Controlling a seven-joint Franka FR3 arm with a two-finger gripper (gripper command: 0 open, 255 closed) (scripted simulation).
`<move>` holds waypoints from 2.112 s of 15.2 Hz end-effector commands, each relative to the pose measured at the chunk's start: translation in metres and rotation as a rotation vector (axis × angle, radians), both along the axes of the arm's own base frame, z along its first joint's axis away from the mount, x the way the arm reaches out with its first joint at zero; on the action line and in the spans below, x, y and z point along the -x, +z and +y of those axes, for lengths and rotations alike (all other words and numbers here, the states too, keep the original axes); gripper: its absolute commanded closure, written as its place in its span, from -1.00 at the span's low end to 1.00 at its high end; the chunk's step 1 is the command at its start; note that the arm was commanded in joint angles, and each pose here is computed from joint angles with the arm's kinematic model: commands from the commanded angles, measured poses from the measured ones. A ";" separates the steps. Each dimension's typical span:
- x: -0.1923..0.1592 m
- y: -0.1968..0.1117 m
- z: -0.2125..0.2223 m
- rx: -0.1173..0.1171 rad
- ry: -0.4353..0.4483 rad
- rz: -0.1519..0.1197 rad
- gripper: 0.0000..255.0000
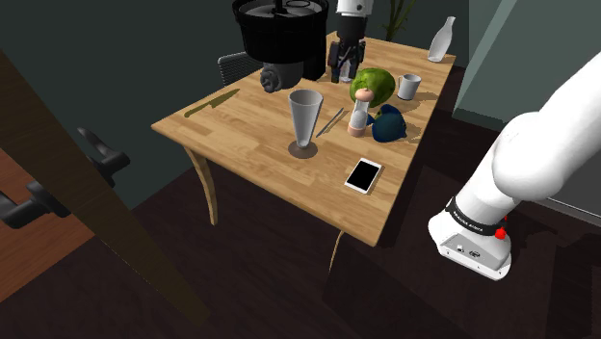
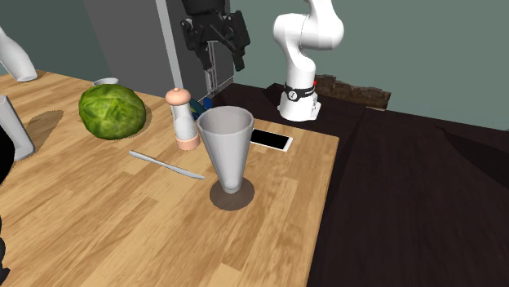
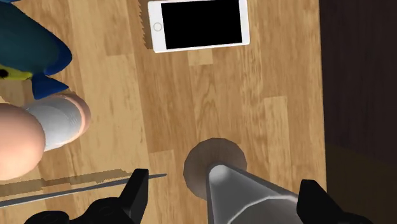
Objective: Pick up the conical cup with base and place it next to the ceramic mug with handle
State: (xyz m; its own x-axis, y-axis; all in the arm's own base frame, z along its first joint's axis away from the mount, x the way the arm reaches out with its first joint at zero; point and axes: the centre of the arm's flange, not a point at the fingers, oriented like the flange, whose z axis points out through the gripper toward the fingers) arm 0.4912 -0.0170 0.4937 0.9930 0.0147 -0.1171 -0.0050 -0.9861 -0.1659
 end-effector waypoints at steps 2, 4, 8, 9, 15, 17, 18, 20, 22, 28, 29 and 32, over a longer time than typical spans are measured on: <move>-0.034 -0.019 0.004 -0.015 0.016 0.003 -1.00; -0.058 -0.032 0.006 -0.025 0.027 0.005 -1.00; -0.095 -0.051 0.010 -0.041 0.043 0.008 -1.00; -0.094 -0.056 0.011 -0.041 0.043 0.008 -1.00; -0.090 -0.090 0.018 -0.041 0.043 0.008 -1.00; -0.090 -0.090 0.018 -0.041 0.043 0.008 -1.00; -0.090 -0.090 0.018 -0.041 0.043 0.008 -1.00; -0.090 -0.090 0.018 -0.041 0.043 0.008 -1.00; -0.090 -0.090 0.018 -0.041 0.043 0.008 -1.00; -0.090 -0.090 0.018 -0.041 0.043 0.008 1.00; -0.090 -0.090 0.018 -0.041 0.043 0.008 1.00; -0.090 -0.090 0.018 -0.041 0.043 0.008 1.00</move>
State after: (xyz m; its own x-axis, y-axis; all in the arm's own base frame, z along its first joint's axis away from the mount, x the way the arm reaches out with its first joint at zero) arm 0.5811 0.0007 0.4041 0.9905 0.0620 -0.1231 0.0356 -0.9779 -0.2063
